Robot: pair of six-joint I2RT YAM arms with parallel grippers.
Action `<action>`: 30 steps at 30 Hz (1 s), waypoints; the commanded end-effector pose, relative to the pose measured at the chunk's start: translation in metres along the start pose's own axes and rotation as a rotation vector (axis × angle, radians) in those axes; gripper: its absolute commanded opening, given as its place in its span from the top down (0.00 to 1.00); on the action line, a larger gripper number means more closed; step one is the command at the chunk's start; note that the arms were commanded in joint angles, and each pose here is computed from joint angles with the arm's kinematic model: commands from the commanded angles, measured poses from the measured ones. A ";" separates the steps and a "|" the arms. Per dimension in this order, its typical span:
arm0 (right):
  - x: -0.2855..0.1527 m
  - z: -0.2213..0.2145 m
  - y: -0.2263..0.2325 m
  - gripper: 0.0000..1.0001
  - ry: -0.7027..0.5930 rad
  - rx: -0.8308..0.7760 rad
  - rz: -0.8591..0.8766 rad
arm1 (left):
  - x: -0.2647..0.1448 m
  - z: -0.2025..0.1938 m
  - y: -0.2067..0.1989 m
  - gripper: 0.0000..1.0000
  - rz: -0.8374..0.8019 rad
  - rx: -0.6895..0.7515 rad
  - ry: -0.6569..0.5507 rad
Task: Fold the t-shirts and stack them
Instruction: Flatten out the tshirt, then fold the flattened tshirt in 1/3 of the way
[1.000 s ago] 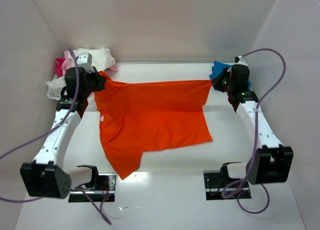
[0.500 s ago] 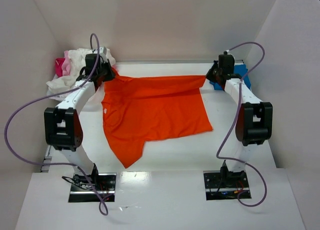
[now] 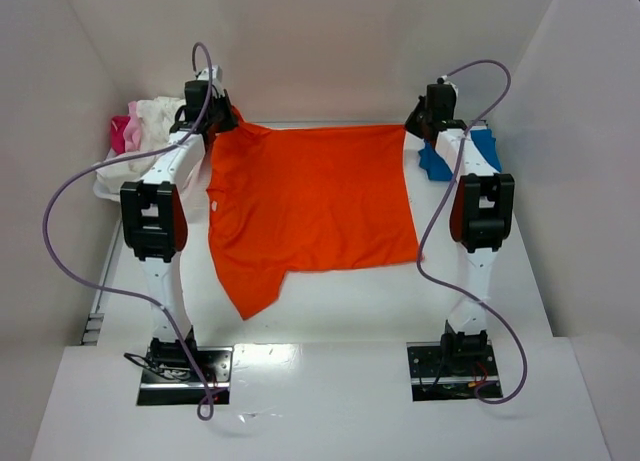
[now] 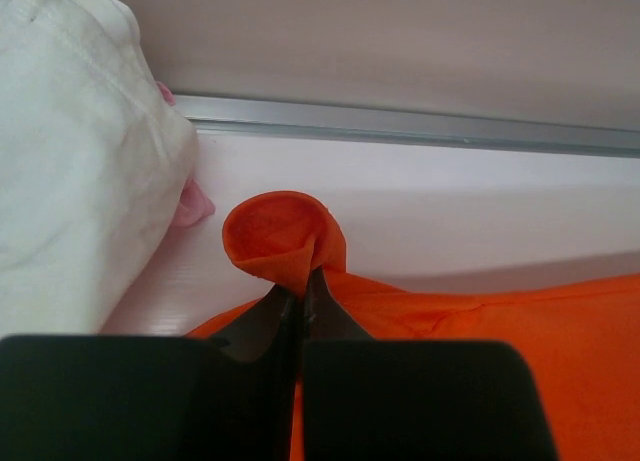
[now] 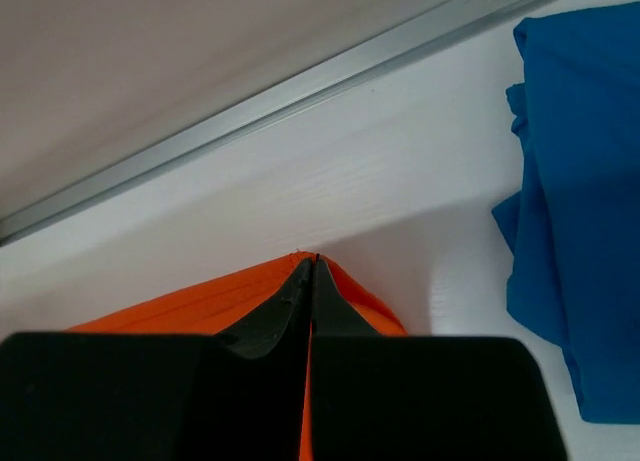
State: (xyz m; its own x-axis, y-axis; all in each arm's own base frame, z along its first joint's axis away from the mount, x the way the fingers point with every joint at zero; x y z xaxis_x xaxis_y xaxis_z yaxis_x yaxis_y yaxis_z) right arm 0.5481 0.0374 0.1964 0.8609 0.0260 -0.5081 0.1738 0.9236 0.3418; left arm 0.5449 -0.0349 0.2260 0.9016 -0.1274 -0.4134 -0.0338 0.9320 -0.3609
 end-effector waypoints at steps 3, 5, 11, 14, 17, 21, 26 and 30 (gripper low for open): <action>0.004 0.029 -0.012 1.00 -0.063 -0.026 -0.077 | 0.019 0.032 -0.004 1.00 -0.011 0.045 -0.088; 0.000 0.032 -0.017 1.00 -0.075 -0.022 -0.101 | 0.030 0.028 -0.004 1.00 -0.021 0.044 -0.065; -0.007 0.038 -0.026 1.00 -0.090 -0.032 -0.104 | 0.037 0.033 -0.016 1.00 -0.026 0.058 -0.060; -0.009 0.038 -0.026 1.00 -0.091 -0.032 -0.098 | 0.033 0.037 -0.022 1.00 -0.028 0.069 -0.071; -0.012 0.035 -0.025 1.00 -0.077 -0.032 -0.084 | 0.023 0.034 -0.025 1.00 -0.016 0.090 -0.050; -0.021 0.030 -0.025 1.00 -0.073 -0.033 -0.059 | 0.000 0.027 -0.028 1.00 -0.002 0.111 -0.040; -0.029 0.011 -0.029 1.00 -0.036 -0.024 -0.050 | -0.027 -0.007 -0.013 1.00 0.054 0.097 0.012; -0.040 0.000 -0.032 1.00 -0.019 -0.013 -0.047 | -0.042 -0.016 -0.010 1.00 0.072 0.096 0.035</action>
State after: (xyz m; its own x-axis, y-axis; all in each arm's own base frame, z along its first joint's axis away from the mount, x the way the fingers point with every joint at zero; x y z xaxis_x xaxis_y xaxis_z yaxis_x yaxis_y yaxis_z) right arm 0.5172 0.0140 0.1694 0.7984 -0.0057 -0.6021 0.2246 0.9306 0.2890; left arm 0.5122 -0.0524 0.1918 0.8143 -0.1183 -0.5683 -0.0482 0.9618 -0.2693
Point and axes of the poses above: each gripper's point midway between its finger pads, its own x axis out along the fingers, its own y axis along the line the jaws close on, z = x × y, the point moved 9 cm from there along -x, back along the fingers, and after that the axes turned 6 degrees about -x, right-handed, at the moved point
